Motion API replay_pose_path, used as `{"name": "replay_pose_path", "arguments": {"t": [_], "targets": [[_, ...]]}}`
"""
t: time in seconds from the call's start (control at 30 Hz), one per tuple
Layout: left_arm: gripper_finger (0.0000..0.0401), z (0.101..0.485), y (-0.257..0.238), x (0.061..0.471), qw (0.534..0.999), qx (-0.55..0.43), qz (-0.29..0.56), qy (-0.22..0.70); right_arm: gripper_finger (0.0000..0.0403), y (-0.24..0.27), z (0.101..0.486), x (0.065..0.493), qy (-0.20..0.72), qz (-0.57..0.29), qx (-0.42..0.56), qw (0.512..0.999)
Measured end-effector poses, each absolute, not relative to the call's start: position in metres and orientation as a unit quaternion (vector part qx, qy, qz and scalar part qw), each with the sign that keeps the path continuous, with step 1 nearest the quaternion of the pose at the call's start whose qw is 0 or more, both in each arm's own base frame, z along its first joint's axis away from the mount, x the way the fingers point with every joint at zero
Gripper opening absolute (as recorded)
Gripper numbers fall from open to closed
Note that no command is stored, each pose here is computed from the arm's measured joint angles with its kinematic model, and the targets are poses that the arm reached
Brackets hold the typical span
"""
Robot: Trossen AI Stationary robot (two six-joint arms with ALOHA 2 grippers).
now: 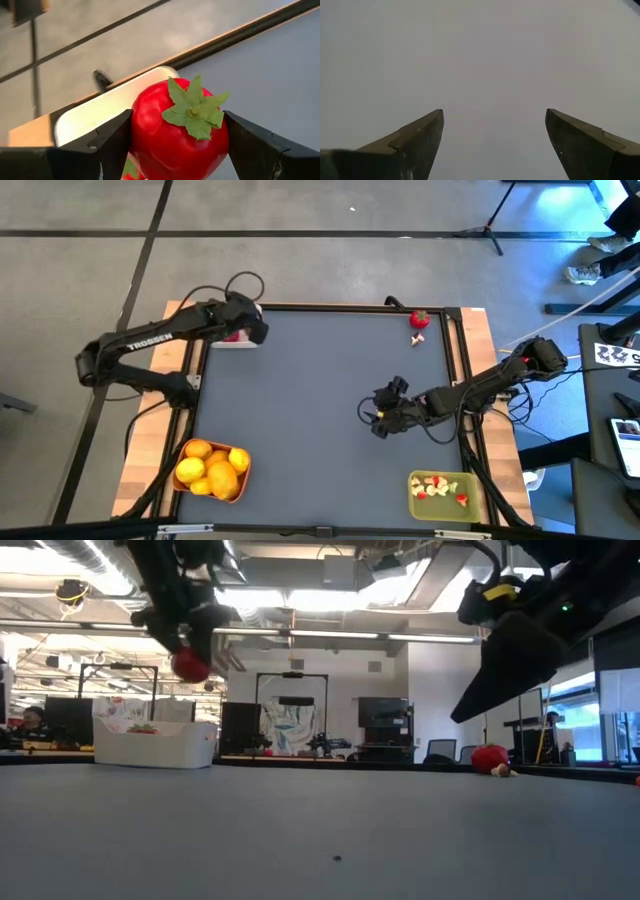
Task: Sort produce into baskets
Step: Put the red tomato into the white bin
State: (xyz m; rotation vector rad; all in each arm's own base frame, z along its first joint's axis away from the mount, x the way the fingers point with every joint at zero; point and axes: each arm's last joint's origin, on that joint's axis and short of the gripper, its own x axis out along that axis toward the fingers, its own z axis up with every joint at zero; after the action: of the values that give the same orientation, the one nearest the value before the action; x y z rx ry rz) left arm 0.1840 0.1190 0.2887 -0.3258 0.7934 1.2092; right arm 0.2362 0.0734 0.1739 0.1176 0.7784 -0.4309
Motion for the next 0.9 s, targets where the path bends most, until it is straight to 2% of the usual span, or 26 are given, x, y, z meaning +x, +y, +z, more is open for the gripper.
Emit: {"name": "replay_pose_path", "arguments": {"t": [0.3,0.9], "targets": [[0.0278,0.256,0.153,0.162,0.661,-0.175,0.609,0.403,0.0347,0.074,0.174,0.236,0.377,-0.207,0.055,0.901],[0.0285,0.245,0.173,0.144,0.626,-0.200,0.649,0.383,0.0347,0.074,0.174,0.236,0.376,-0.208,0.056,0.901]]}}
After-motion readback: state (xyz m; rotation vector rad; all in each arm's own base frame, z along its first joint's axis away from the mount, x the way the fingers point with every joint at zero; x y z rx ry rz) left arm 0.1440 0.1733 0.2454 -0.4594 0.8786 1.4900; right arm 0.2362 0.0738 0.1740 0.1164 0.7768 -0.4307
